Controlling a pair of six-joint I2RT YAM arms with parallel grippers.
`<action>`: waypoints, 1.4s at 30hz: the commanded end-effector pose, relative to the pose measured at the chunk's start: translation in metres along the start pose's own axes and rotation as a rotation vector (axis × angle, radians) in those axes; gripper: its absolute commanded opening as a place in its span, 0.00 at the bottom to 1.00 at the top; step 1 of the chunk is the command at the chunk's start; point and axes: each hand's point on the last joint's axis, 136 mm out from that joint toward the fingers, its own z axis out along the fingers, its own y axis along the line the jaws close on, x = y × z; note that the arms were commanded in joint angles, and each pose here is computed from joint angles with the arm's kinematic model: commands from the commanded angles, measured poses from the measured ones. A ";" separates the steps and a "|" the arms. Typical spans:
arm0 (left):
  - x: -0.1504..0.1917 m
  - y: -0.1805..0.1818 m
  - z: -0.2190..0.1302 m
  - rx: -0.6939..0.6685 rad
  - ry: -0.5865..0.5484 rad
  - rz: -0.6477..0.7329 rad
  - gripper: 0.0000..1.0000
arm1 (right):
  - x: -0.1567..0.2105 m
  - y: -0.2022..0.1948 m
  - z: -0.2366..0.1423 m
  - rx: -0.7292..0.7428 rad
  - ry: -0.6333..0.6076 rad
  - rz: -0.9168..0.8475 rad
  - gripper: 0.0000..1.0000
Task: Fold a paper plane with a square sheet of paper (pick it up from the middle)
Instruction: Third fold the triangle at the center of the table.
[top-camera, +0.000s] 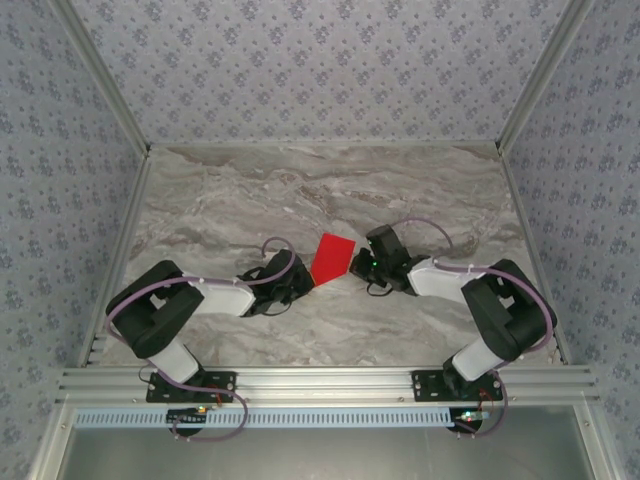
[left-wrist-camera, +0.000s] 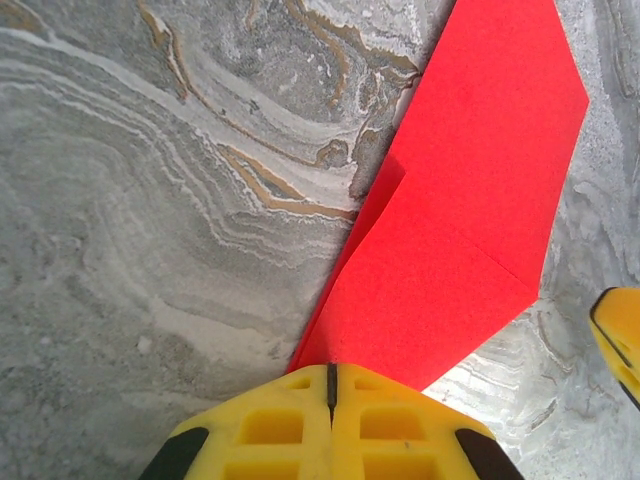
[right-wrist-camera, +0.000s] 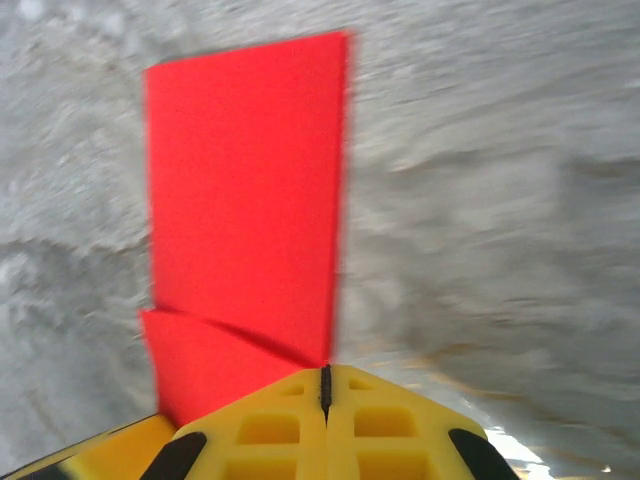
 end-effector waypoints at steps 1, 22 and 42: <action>0.022 0.056 0.003 -0.207 0.078 0.034 0.00 | 0.014 0.035 0.006 -0.059 0.053 -0.082 0.00; 0.007 -0.015 -0.007 0.015 0.113 0.123 0.00 | 0.042 -0.010 0.056 0.053 0.190 -0.025 0.00; 0.002 -0.025 0.011 0.115 0.064 -0.076 0.00 | 0.047 -0.024 0.058 0.086 0.195 0.002 0.00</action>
